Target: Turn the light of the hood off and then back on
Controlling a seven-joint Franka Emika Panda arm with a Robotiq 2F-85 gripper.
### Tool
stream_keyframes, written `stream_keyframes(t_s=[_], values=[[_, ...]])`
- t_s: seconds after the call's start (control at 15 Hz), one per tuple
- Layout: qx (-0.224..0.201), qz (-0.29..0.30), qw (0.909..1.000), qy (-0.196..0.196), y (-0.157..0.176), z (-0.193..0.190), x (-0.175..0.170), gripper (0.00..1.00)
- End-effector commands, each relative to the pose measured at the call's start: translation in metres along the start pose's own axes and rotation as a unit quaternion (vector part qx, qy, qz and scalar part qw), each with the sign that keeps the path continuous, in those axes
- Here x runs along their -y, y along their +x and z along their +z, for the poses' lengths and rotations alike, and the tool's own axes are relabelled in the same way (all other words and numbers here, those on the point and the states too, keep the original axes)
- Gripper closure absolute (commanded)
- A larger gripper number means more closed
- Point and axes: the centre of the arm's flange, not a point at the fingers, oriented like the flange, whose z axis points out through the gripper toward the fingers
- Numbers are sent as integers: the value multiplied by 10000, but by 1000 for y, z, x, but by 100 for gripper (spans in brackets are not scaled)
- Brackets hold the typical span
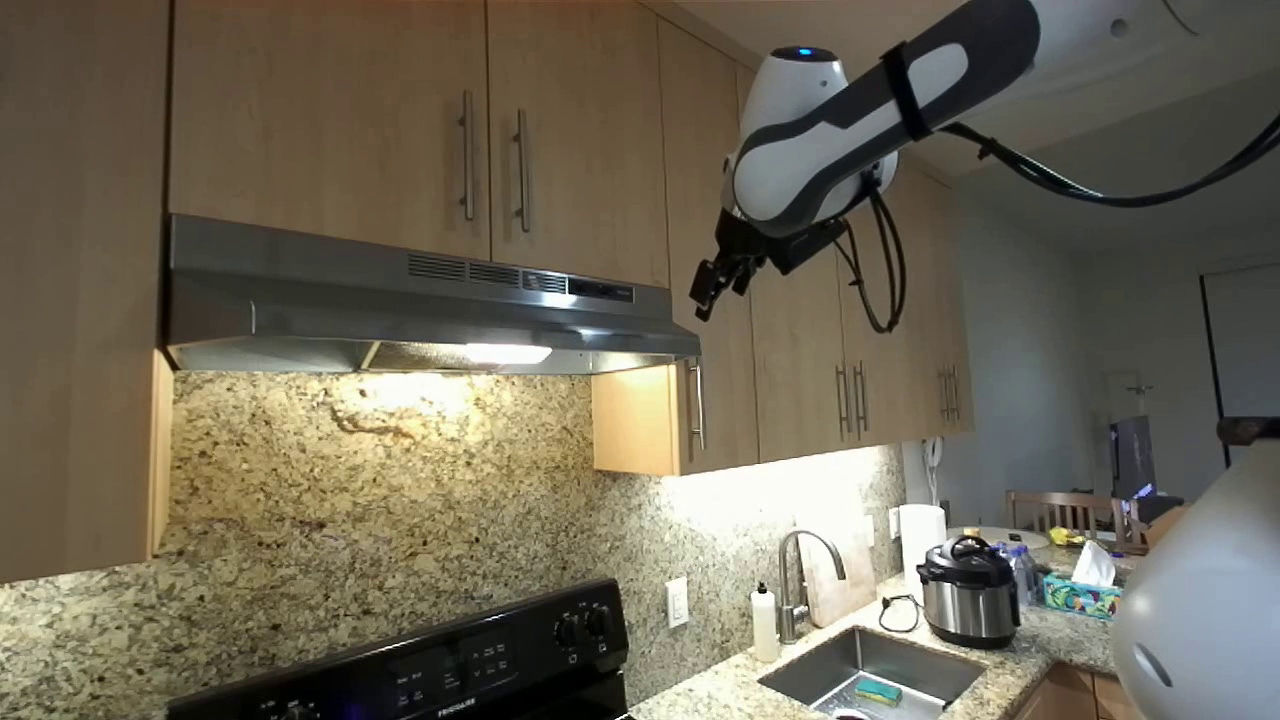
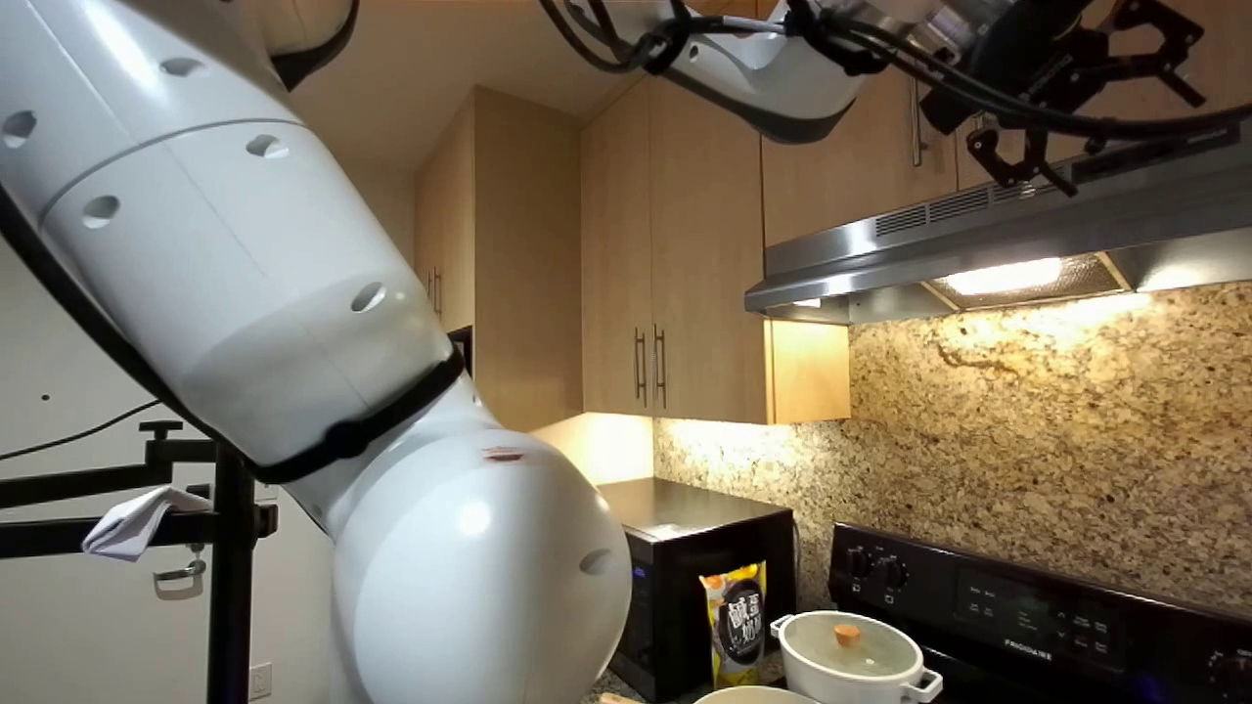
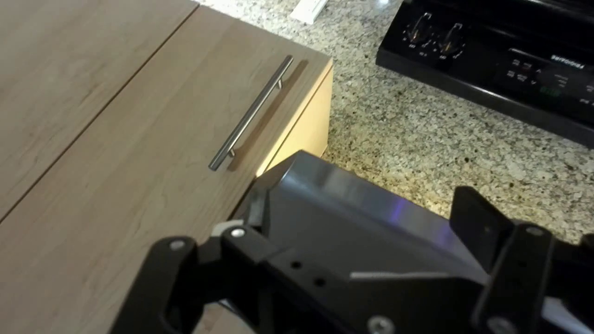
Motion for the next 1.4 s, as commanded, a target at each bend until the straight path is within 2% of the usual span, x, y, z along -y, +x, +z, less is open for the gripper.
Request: stream_keyframes(t_s=[0.0,0.2,0.27,0.33,0.8,1.13,1.33], values=[[-584,-71,9966,-575,19,1,-10,0],[-1067,-177,9914,-739,37,-6,-13,0],[-1130,-219,9912,-656,42,-9,-11,0],[-966,-152,9937,-550,28,-13,-15,0],[-1052,-246,9925,-566,36,-14,-7,0],[-1399,296,9892,-322,58,-18,17,0],[-1733,832,9811,-204,61,-19,16,0]])
